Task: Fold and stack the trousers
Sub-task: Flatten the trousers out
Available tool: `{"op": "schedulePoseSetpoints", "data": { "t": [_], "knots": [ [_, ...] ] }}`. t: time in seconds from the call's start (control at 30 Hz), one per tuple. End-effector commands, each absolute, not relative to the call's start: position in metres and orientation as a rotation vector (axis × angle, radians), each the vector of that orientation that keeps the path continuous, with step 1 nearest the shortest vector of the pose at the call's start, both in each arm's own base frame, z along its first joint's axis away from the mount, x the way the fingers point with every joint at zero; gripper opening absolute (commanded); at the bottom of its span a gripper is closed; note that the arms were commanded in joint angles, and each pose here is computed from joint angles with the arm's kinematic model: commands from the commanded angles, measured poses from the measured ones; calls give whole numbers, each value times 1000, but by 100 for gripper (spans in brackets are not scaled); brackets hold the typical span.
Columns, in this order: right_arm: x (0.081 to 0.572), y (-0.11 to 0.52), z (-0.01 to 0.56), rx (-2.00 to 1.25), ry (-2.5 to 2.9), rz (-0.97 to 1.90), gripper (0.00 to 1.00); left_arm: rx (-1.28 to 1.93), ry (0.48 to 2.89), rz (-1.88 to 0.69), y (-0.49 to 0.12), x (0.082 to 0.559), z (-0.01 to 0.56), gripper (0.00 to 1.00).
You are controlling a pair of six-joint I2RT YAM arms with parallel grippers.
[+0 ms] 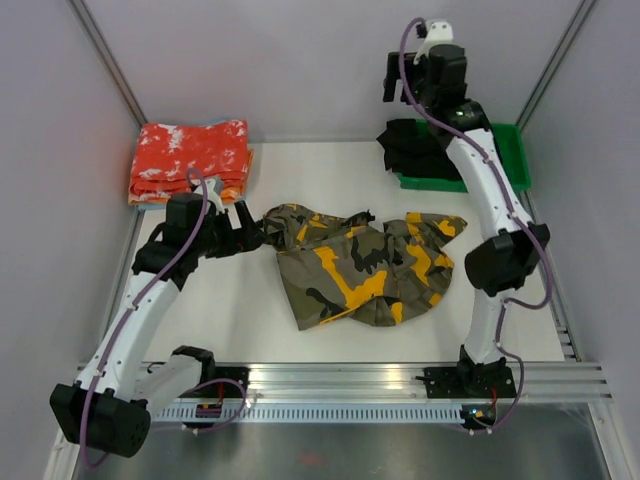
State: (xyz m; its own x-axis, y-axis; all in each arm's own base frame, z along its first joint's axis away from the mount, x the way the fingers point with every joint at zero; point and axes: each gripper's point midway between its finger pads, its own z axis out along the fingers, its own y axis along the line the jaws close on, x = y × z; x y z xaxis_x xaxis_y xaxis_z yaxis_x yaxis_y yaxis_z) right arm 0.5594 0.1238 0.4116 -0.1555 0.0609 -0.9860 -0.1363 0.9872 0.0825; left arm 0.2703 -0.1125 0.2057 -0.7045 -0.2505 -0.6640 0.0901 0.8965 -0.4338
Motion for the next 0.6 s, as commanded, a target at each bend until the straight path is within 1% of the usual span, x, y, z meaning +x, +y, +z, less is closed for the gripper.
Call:
{"op": "schedulePoseSetpoints", "data": {
  "t": [0.0,0.03,0.1,0.13,0.17,0.33,0.57],
  "knots": [
    [604,117,269,-88,1976,24,98,-103,2242,-582,-114,270,216,100],
    [613,117,239,-83,2015,-9,98,-98,2238,-574,-113,270,217,100],
    [624,114,222,-73,2037,-58,98,-102,2250,-557,-111,268,214,100],
    [631,115,194,-79,2082,-75,98,-104,2254,-553,-110,268,213,100],
    [637,115,200,-73,2064,-85,98,-105,2257,-548,-109,267,212,100],
    [644,130,161,-151,2080,-170,98,-113,2266,-544,-109,270,206,100],
    [645,108,128,-134,2103,-387,98,-98,2281,-570,-115,276,203,100]
  ]
}}
